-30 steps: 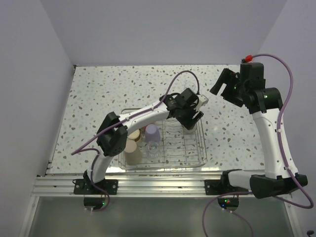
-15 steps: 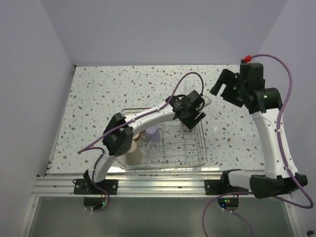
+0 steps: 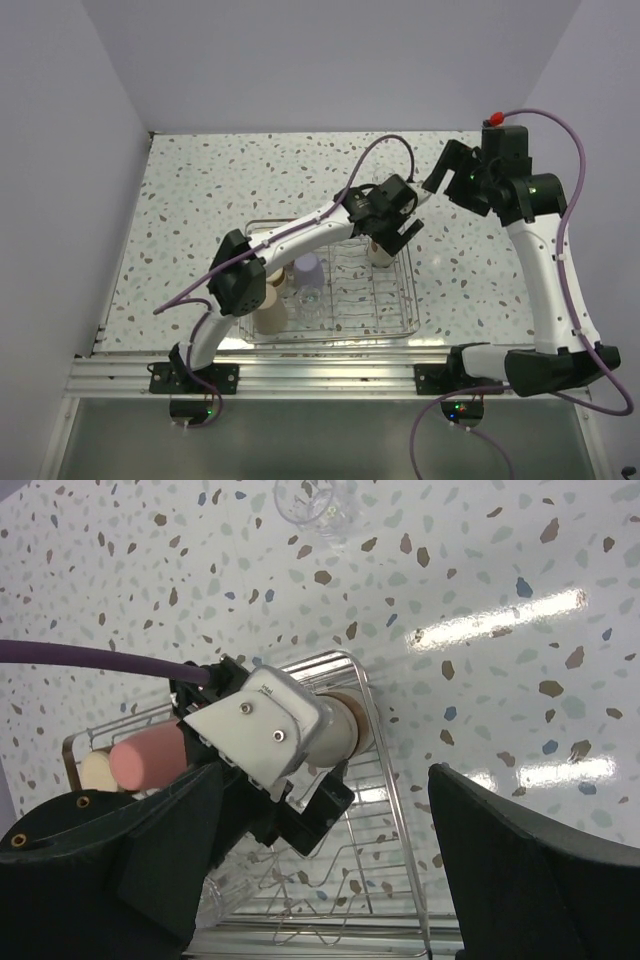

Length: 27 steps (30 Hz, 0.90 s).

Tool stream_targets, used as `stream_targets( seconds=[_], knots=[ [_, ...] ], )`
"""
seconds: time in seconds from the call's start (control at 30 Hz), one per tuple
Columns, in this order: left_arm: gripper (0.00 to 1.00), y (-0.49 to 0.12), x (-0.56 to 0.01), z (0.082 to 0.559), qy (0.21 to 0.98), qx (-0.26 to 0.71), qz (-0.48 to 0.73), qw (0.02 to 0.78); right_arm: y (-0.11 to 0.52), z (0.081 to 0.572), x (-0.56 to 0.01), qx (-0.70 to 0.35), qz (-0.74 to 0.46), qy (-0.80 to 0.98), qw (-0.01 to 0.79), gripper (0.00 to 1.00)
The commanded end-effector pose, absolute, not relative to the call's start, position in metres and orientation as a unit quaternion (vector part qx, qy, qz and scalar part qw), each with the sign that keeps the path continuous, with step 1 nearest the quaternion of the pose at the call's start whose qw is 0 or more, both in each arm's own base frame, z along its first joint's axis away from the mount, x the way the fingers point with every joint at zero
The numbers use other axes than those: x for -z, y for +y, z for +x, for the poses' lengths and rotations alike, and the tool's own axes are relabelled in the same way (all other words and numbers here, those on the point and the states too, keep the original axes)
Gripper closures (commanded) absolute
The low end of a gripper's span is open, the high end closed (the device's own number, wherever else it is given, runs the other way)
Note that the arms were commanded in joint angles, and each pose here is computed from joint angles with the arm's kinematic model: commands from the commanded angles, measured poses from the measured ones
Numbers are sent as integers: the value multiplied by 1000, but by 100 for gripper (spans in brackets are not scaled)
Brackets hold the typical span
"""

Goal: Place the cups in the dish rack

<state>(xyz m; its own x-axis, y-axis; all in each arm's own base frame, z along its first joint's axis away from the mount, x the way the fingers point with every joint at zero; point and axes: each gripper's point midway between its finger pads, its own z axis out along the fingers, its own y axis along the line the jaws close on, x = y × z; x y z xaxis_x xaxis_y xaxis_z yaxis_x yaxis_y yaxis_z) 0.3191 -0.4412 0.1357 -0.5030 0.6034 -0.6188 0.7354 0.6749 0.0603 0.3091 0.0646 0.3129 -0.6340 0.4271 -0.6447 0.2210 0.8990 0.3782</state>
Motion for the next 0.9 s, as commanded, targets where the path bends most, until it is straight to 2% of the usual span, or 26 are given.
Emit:
stream_targets(
  seconds=[0.0, 0.2, 0.43, 0.63, 0.87],
  knots=[
    [6, -440, -196, 324, 847, 123, 366, 365, 66, 321, -322, -134, 173, 889, 402, 14],
    [6, -409, -263, 332, 847, 152, 296, 415, 72, 352, -314, -137, 174, 891, 396, 14],
    [6, -321, -355, 335, 824, 201, 179, 498, 83, 415, -303, -138, 162, 898, 386, 14],
    [2, -256, -372, 321, 818, 178, 126, 533, 102, 471, -259, -157, 162, 909, 350, 21],
    [2, -216, -348, 293, 836, 159, 84, 518, 109, 518, -198, -143, 167, 925, 310, 29]
  ],
)
